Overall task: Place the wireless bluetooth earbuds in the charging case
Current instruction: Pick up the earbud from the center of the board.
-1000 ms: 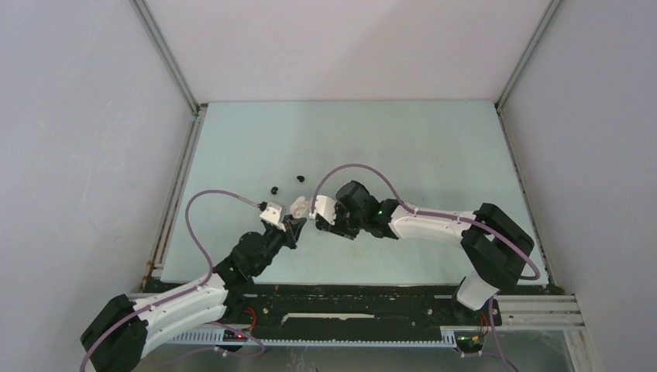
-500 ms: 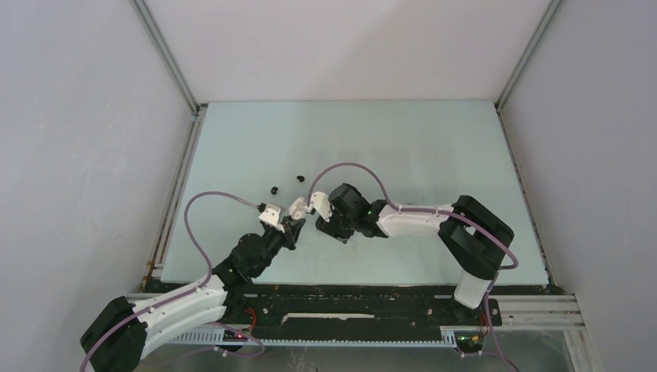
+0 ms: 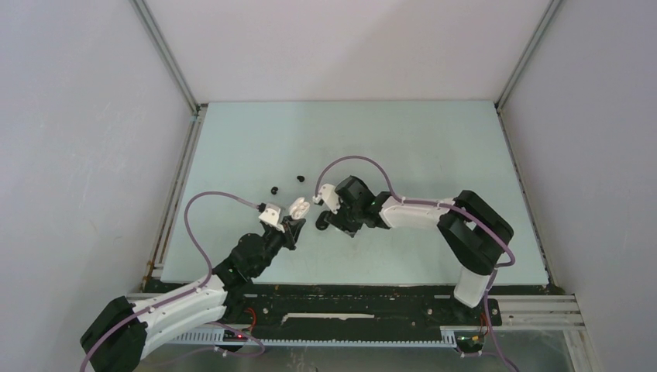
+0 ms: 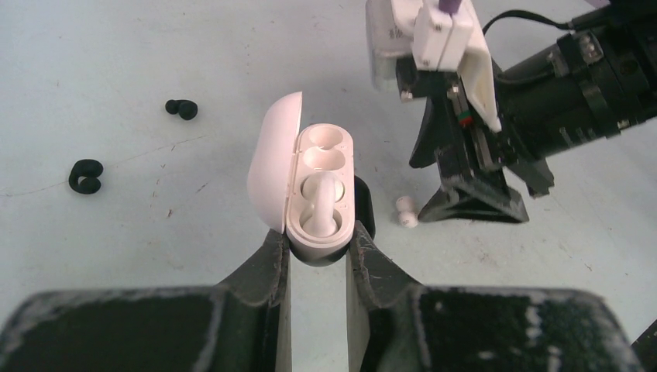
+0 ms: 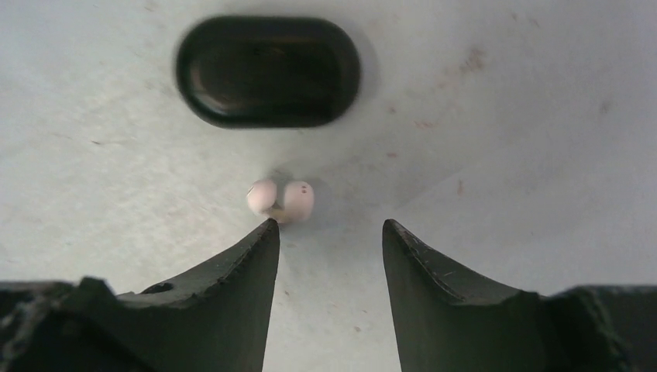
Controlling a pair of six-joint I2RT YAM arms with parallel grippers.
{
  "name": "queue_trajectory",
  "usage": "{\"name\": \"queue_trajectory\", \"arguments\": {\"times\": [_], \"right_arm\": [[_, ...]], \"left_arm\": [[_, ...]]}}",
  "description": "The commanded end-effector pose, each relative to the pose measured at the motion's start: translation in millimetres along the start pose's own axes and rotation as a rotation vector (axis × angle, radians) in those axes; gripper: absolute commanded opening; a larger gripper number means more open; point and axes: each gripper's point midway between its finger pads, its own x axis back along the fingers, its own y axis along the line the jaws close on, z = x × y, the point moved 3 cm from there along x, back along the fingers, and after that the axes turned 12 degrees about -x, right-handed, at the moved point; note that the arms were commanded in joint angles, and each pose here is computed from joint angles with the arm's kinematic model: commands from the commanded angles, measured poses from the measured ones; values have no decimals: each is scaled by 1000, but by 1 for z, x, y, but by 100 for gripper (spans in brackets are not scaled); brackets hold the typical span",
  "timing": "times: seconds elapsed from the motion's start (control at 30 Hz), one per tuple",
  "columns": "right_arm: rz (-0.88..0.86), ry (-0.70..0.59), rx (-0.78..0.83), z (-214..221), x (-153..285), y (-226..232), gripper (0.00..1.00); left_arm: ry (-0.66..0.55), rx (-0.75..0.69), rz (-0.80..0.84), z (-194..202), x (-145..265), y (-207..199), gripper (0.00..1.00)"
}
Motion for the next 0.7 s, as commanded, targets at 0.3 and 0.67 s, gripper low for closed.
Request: {"name": "queue_trajectory", "arguments": {"times": [0.3,0.67], "right_arm": [[-33,-78,-154,-22,41,-42,50],[-256,9,-329,-23,19,-18,37]], "left_arm": [[-31,23,8,-8,-2,-1,0],[-27,23,9,-7,-2,-1,0]]}}
